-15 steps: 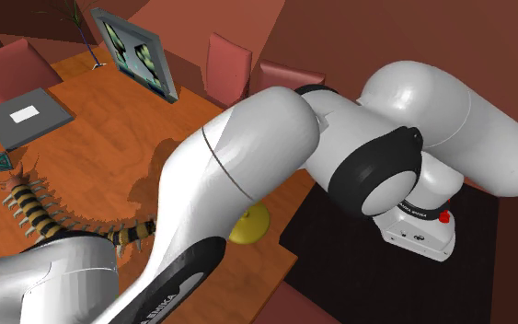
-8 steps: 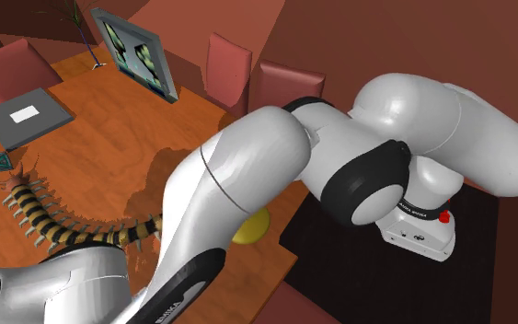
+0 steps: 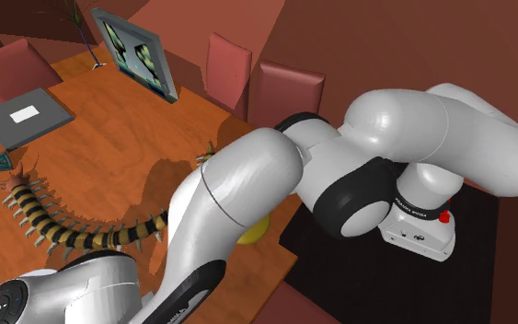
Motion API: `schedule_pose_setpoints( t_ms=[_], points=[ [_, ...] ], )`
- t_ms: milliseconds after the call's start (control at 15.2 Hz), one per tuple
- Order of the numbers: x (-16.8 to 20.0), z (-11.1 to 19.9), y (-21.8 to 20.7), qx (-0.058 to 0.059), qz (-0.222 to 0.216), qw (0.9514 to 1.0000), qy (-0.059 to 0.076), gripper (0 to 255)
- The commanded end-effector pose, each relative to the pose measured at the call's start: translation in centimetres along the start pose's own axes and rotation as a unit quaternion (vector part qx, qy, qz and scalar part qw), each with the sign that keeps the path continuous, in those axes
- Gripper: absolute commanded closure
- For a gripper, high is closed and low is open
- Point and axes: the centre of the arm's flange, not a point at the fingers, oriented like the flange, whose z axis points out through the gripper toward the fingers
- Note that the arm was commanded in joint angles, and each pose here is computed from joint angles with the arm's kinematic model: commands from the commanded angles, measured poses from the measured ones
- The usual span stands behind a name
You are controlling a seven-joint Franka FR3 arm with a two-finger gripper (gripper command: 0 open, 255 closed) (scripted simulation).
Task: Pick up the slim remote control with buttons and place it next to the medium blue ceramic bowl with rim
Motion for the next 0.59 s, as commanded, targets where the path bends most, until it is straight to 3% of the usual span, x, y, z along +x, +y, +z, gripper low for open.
schedule_pose_setpoints(
  t_ms=[0,462,528],
  points=[
    [-0.04,0.58,-0.10,0.000,0.000,1.0000,0.000,255],
    [-0.03,0.58,-0.10,0.000,0.000,1.0000,0.000,255],
    [-0.04,0.57,-0.10,0.000,0.000,1.0000,0.000,0]
  ],
)
